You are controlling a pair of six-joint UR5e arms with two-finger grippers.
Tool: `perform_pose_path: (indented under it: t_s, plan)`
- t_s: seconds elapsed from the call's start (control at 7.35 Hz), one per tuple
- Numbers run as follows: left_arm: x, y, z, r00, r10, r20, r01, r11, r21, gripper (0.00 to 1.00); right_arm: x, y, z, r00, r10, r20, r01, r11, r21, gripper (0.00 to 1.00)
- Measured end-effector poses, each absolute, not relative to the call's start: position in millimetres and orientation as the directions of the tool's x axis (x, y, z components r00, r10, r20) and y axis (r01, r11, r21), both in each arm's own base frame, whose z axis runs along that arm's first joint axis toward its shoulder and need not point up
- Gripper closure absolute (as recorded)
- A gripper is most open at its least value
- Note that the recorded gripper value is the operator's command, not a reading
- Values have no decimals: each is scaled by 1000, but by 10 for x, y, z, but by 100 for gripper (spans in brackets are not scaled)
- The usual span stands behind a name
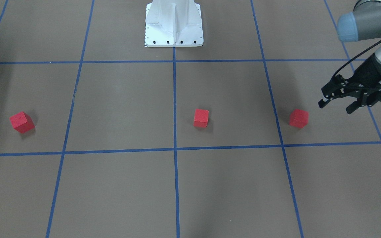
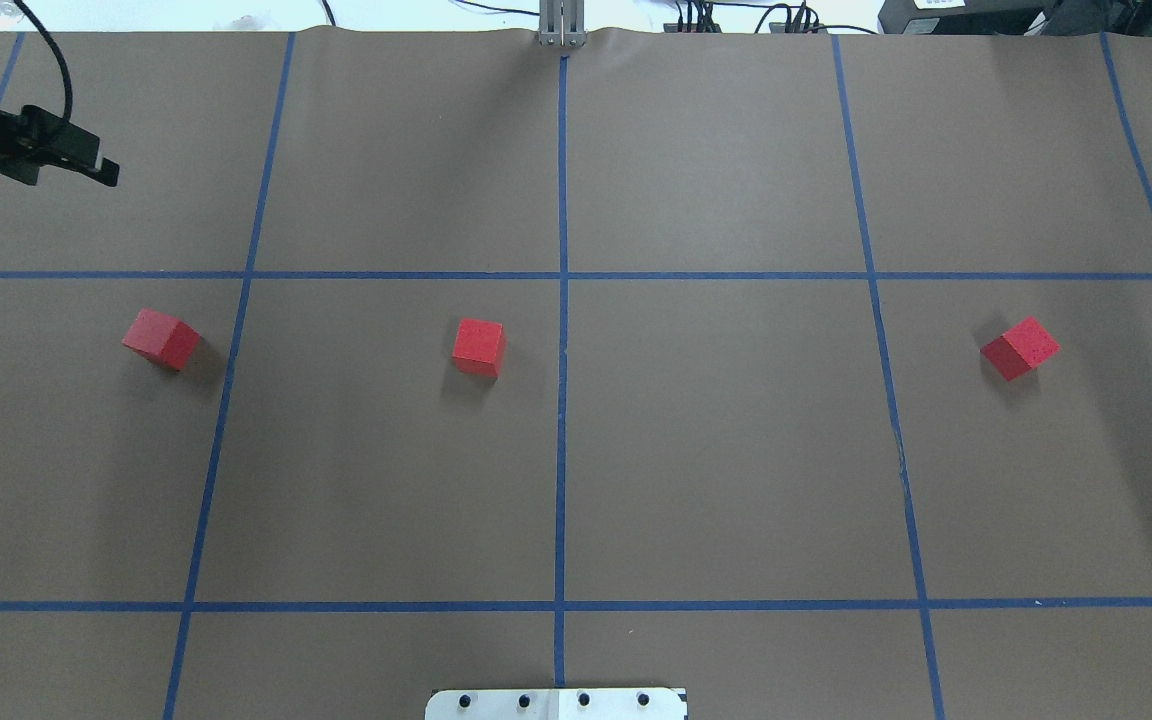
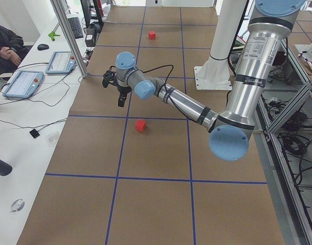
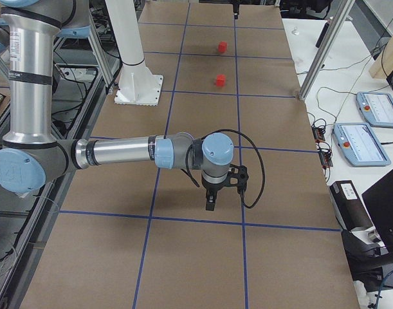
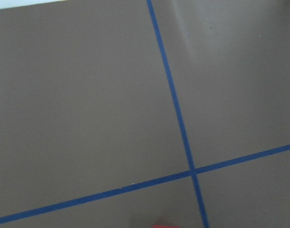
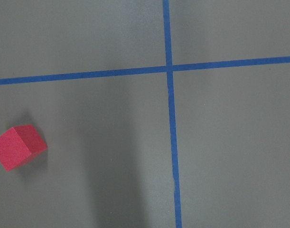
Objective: Form red blocks into L shape at center
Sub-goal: 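Move the left gripper over the middle red cube and lower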
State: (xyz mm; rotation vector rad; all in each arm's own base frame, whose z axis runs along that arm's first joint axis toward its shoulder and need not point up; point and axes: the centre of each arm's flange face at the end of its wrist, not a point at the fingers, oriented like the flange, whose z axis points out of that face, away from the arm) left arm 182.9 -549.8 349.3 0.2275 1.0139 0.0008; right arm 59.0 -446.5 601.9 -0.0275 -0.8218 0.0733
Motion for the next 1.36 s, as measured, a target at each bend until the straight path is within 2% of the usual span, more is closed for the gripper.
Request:
perform_pose_path:
  t_s: [0.27,0.54,1.09,1.36]
  plan:
    - [2534,-5399,2910,495,18,-869,131,987,94,0,588,-4466,6027,679,77,730,-54,997,-55,1]
    - [3252,-5180,2617,518,-16,-855,166,983,83,1,585,-4466,6030,679,77,730,-53,997,-55,1]
    - [4535,-4524,2344,589,80,-804,166,962,217,2,570,-4468,6040,679,76,730,-50,997,-57,1]
    - [4958,-4541,2206,612,129,-780,141,953,268,2,568,-4468,6045,679,77,730,-50,997,-59,1]
